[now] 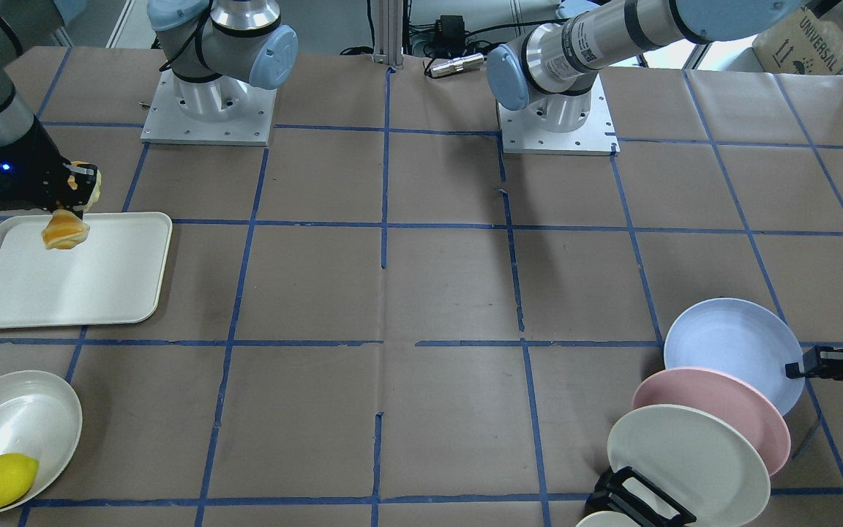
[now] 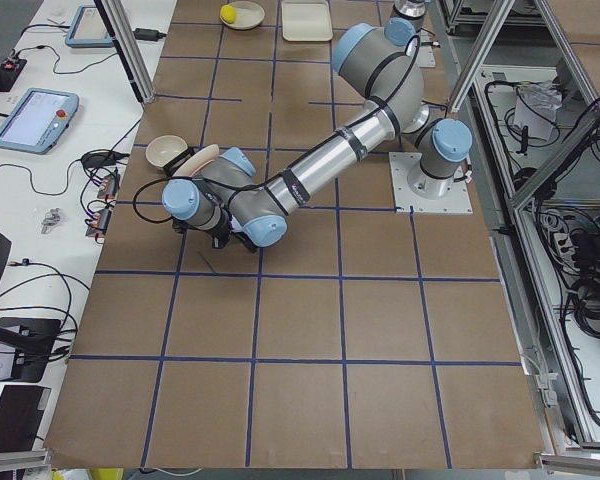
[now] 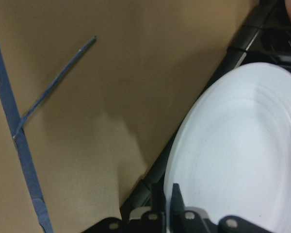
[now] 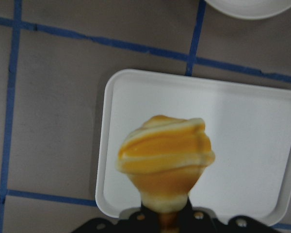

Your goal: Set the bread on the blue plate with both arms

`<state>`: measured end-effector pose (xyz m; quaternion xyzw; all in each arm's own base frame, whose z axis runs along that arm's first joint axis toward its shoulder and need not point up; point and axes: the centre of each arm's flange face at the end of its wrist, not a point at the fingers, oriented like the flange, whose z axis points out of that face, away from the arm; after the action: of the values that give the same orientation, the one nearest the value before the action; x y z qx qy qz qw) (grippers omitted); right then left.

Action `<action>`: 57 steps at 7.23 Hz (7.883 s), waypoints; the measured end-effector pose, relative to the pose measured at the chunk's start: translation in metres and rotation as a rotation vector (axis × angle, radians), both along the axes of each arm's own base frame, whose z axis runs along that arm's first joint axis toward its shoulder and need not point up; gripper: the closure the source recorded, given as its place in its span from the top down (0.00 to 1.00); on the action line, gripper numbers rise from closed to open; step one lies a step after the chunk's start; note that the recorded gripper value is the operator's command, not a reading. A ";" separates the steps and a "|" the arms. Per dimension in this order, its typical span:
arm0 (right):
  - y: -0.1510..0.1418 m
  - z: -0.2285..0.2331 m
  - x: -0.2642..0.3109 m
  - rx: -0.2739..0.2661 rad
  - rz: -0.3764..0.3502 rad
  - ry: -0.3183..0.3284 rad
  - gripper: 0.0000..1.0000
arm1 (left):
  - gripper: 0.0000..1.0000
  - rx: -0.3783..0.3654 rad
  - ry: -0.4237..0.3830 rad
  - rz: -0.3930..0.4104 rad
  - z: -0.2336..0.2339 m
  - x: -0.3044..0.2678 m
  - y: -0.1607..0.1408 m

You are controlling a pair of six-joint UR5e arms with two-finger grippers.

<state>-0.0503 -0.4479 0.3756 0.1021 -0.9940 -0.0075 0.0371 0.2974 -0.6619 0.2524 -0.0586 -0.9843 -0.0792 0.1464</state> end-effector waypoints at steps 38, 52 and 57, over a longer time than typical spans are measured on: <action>-0.139 -0.162 0.447 -0.021 0.043 -0.002 1.00 | 1.00 -0.143 -0.263 0.068 0.231 -0.403 0.171; -0.035 0.082 0.180 -0.125 -0.225 -0.070 0.98 | 1.00 -0.110 -0.264 0.066 0.229 -0.403 0.172; 0.000 0.117 0.180 -0.036 -0.231 -0.053 0.99 | 1.00 -0.111 -0.263 0.067 0.229 -0.403 0.172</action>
<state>0.1294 -0.4484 0.4923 -0.0134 -0.9998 0.0088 0.0114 -0.1060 -0.4903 0.4811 -0.0229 -0.9993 -0.0269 0.0153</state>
